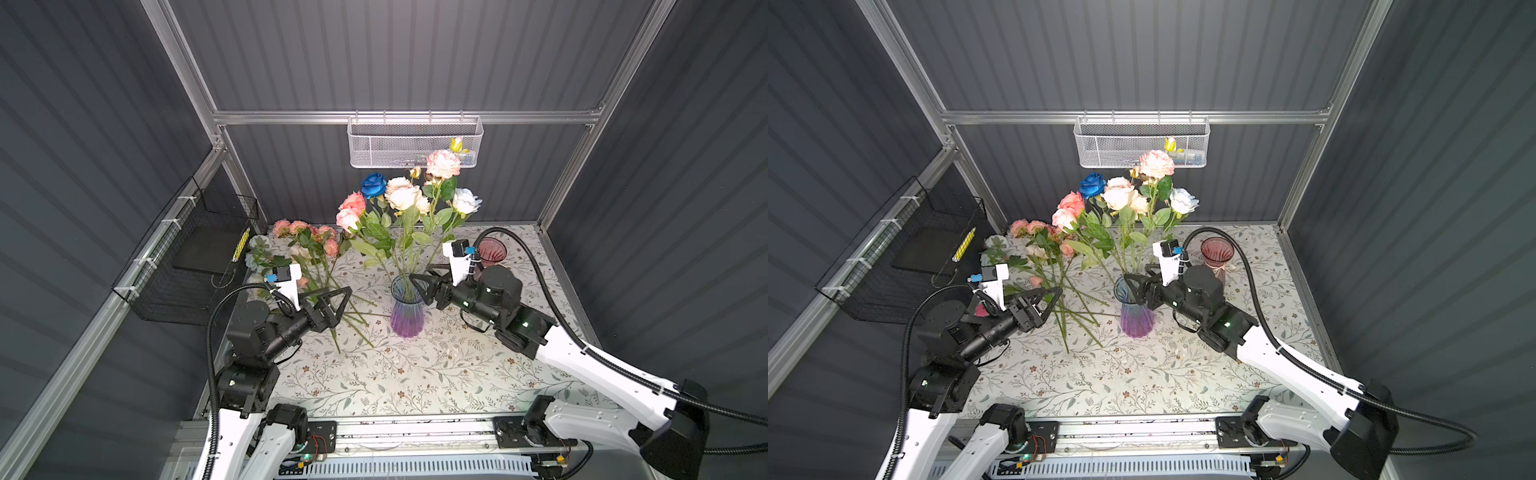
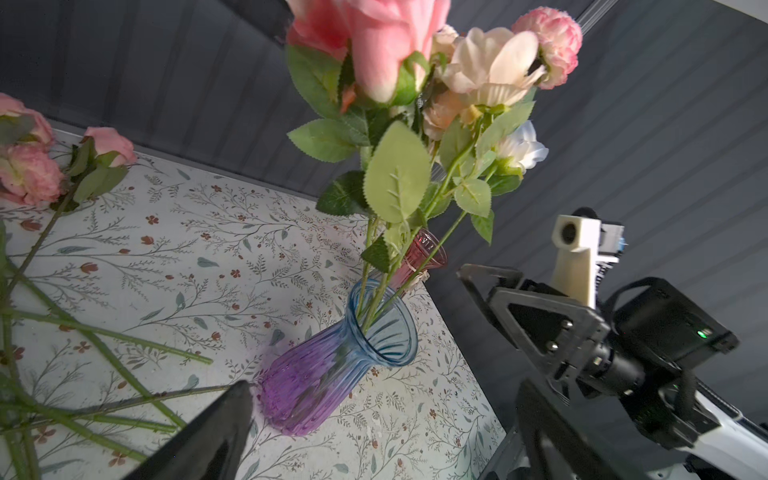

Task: Arrange the flowers into the vase
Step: 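Withdraw the right gripper from the vase while the left gripper reaches into the bunch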

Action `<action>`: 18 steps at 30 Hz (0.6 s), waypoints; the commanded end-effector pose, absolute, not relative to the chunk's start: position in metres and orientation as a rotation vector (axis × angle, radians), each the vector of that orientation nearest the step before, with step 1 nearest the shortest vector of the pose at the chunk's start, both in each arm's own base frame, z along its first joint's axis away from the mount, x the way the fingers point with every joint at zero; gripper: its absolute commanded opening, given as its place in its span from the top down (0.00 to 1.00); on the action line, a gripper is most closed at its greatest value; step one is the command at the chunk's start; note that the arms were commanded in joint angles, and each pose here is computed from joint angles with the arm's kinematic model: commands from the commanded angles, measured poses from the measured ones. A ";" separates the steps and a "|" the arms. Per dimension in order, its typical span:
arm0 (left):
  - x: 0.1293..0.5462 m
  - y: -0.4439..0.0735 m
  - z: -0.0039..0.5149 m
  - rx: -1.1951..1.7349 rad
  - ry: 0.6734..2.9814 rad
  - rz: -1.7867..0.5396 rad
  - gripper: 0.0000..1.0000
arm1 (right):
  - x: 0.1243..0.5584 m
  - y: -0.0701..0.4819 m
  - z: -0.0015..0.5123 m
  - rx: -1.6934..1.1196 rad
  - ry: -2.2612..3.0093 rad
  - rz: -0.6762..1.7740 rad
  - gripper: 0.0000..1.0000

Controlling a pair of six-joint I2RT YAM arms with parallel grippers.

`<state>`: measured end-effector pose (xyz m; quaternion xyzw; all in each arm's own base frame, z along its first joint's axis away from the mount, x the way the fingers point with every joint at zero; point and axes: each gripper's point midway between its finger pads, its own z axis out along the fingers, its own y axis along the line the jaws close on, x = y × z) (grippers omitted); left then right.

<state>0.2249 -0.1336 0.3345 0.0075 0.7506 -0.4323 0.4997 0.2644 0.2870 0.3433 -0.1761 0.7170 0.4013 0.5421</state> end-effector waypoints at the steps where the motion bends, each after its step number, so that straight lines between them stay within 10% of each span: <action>1: 0.235 -0.125 0.310 -0.092 1.888 -0.998 0.00 | 0.245 0.278 0.344 -0.394 1.715 1.034 0.27; 7: 0.264 -0.102 0.245 -0.293 2.094 -0.791 0.03 | 0.217 0.259 0.343 -0.412 1.688 1.086 0.30; 10: 0.284 -0.096 0.208 -0.324 2.213 -0.673 0.34 | 0.211 0.253 0.341 -0.408 1.677 1.089 0.32; 18: 0.333 -0.087 0.121 -0.445 2.389 -0.488 0.56 | 0.200 0.240 0.338 -0.409 1.664 1.077 0.33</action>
